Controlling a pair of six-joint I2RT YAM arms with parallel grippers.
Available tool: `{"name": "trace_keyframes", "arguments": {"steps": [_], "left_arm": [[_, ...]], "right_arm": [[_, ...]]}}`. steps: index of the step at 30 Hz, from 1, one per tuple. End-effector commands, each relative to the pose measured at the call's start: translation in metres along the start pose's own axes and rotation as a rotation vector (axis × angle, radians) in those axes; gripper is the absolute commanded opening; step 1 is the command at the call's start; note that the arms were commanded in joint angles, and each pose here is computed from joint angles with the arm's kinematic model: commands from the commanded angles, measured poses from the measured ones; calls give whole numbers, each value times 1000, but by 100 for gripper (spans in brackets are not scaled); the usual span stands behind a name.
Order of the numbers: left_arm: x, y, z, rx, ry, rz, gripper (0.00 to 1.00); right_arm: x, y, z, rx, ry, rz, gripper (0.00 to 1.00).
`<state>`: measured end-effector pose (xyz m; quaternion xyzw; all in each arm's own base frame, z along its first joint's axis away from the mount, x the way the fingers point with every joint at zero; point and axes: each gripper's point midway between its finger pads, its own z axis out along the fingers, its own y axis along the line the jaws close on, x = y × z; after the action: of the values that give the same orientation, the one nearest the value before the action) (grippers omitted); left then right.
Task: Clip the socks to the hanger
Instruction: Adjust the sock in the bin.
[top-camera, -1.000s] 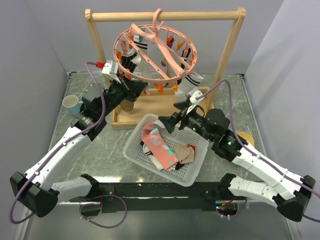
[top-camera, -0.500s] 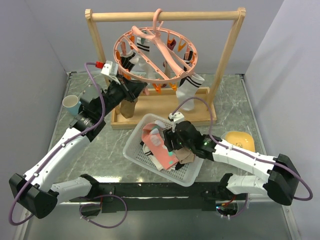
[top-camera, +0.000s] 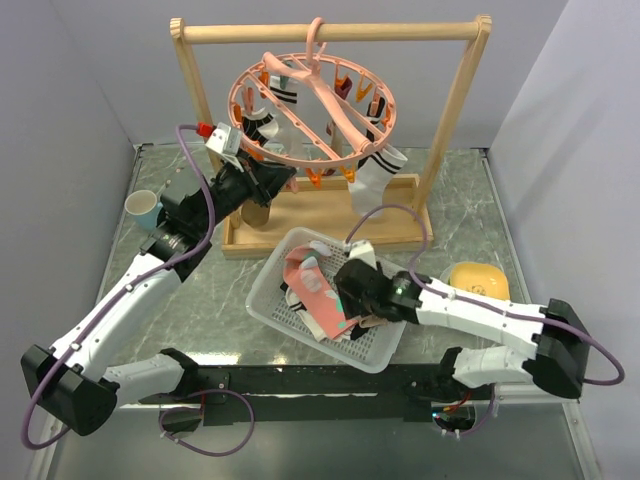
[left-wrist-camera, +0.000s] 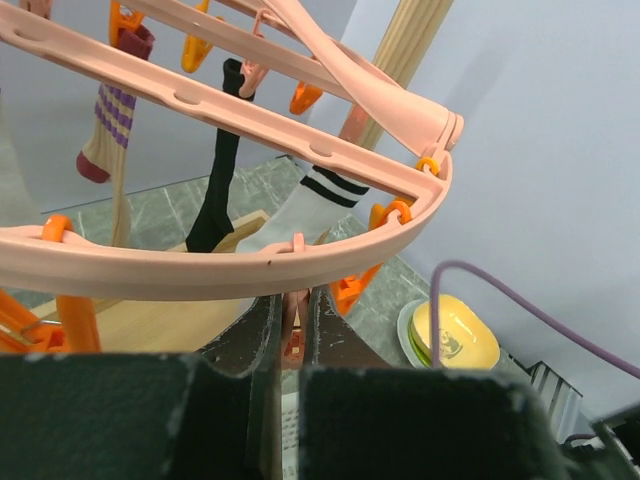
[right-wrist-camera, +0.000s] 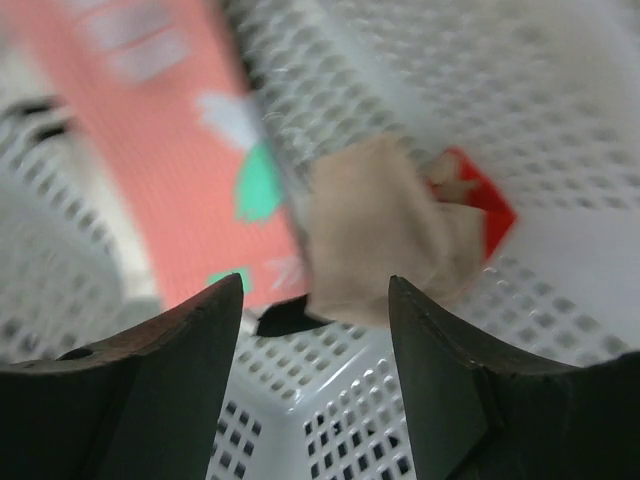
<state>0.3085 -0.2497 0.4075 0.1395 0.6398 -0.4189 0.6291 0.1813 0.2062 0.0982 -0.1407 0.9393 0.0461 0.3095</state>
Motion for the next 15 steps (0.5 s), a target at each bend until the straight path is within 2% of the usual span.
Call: {"name": "trace_keyframes", "arguments": {"steps": [1,7,9,15], "left_arm": [[15,2,1,33,35,23,1],[18,7,3,20,44,24,1],[16,7,4,20,41,26,1],[10,4,2,25,21,31,1]], "right_arm": [[-12,42,-22,-237,-145,-90,67],[-57,104,-23,-466,-237,-217,54],[-46,118,-6,-487,-166,-265,51],[-30,142,16,-545,-83,-296,52]]}}
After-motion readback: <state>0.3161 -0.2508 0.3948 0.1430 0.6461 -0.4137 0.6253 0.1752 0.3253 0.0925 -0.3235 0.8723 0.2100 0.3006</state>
